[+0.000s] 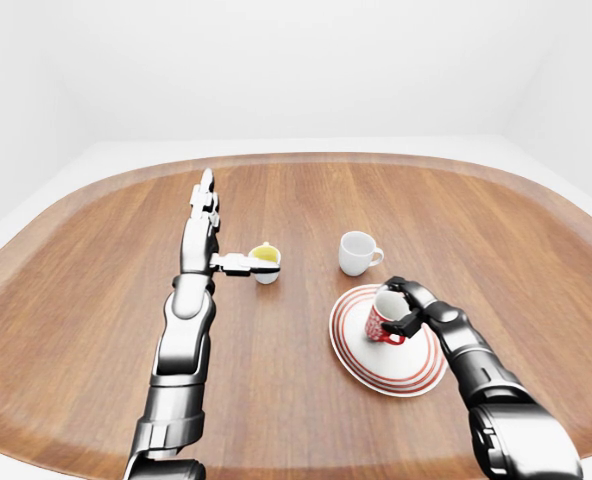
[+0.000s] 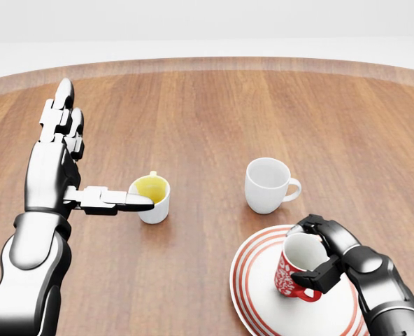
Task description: Pick up the red mug and put it on the plate
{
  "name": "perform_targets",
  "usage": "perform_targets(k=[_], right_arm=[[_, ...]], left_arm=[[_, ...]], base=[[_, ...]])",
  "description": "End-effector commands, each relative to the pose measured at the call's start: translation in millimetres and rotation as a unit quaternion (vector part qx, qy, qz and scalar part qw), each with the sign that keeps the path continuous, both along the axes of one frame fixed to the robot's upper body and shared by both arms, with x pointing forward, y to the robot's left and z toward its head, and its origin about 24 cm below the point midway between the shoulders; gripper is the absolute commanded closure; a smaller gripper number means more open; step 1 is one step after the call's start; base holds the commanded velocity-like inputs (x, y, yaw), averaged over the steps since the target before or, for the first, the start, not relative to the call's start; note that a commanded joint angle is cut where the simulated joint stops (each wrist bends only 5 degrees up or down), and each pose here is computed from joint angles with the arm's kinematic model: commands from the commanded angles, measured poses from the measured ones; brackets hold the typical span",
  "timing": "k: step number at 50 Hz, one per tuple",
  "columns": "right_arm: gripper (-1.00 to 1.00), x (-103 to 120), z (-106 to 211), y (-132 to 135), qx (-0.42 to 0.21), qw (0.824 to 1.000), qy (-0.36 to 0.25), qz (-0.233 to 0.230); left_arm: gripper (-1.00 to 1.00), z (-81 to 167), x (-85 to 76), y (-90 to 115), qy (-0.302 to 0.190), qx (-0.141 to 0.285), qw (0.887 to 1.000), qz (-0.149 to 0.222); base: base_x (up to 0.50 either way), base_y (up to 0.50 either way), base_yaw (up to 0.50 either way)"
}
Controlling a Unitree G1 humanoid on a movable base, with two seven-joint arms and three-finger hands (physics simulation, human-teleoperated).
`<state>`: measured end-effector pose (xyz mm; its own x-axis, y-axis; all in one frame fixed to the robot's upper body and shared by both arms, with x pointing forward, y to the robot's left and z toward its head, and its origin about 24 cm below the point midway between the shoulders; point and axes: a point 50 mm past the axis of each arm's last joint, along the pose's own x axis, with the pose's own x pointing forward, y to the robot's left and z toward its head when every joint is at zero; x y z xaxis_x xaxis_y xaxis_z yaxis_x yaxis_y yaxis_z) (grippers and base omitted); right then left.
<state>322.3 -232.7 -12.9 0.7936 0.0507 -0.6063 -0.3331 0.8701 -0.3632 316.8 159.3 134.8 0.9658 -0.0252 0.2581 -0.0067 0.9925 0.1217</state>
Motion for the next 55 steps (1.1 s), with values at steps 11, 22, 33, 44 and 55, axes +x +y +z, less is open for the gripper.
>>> perform_targets(k=[11, 22, 33, 44, 55], right_arm=[[1.00, 0.5, 3.6, -6.6, -0.005, 1.000, -0.015, -0.020], [-1.00, 0.4, 2.5, -6.1, -0.007, 1.000, -0.012, -0.020], [-1.00, 0.0, 0.8, -5.5, -0.007, 1.000, -0.008, -0.022], [-1.00, 1.5, 3.5, -5.3, -0.006, 1.000, -0.015, -0.020], [-1.00, 17.3, 67.0, 4.1, 0.009, 0.987, -0.157, 0.038]], left_arm=[[-1.00, -0.2, -0.4, -1.4, 0.000, 0.001, 1.000, -0.001], [-1.00, -0.1, -1.5, -1.8, -0.001, 0.001, 1.000, -0.002], [-1.00, -0.1, -0.8, -1.1, -0.001, 0.001, 1.000, -0.001], [-1.00, 0.3, -0.6, -0.4, -0.001, 0.000, 1.000, -0.001], [-1.00, 15.0, -3.0, 0.2, -0.031, 0.000, 1.000, -0.003]], base=[[0.00, 0.00, 0.00], [0.00, 0.00, 0.00], [0.00, 0.00, 0.00], [0.00, 0.00, 0.00], [0.00, 0.00, 0.00]])
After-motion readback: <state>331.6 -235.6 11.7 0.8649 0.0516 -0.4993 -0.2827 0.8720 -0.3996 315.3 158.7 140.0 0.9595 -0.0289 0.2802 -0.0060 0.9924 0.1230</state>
